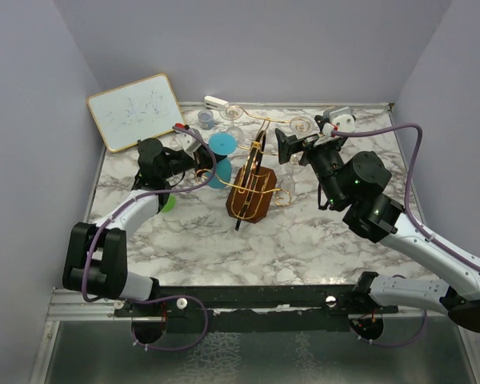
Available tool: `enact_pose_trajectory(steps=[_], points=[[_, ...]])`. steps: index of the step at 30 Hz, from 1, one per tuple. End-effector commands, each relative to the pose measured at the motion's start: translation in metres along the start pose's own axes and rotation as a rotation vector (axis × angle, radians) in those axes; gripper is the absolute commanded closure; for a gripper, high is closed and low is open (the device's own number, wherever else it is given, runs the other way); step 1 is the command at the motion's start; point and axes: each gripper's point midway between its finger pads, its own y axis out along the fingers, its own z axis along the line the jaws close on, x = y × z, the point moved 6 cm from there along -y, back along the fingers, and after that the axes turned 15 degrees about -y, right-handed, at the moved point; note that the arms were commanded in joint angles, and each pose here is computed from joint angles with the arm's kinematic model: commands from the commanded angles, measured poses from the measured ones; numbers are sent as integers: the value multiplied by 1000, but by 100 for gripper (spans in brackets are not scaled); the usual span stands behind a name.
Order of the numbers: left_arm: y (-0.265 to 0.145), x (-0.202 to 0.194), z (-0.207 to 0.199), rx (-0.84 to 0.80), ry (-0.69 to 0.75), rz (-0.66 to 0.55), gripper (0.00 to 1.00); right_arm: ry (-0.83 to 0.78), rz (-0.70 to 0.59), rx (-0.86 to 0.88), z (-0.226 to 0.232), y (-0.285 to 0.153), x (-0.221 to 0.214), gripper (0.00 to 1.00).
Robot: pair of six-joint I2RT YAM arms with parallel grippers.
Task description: Place the wine glass upside down on the wine glass rack
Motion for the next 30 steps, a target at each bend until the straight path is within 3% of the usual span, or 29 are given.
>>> enact_pose_trajectory(steps=[1, 30], points=[[4, 4, 7, 48, 19, -42, 100, -7, 3, -23, -5, -1, 2, 1], [13, 3, 38, 293, -52, -106, 97, -30, 23, -21, -3, -2, -7, 1]])
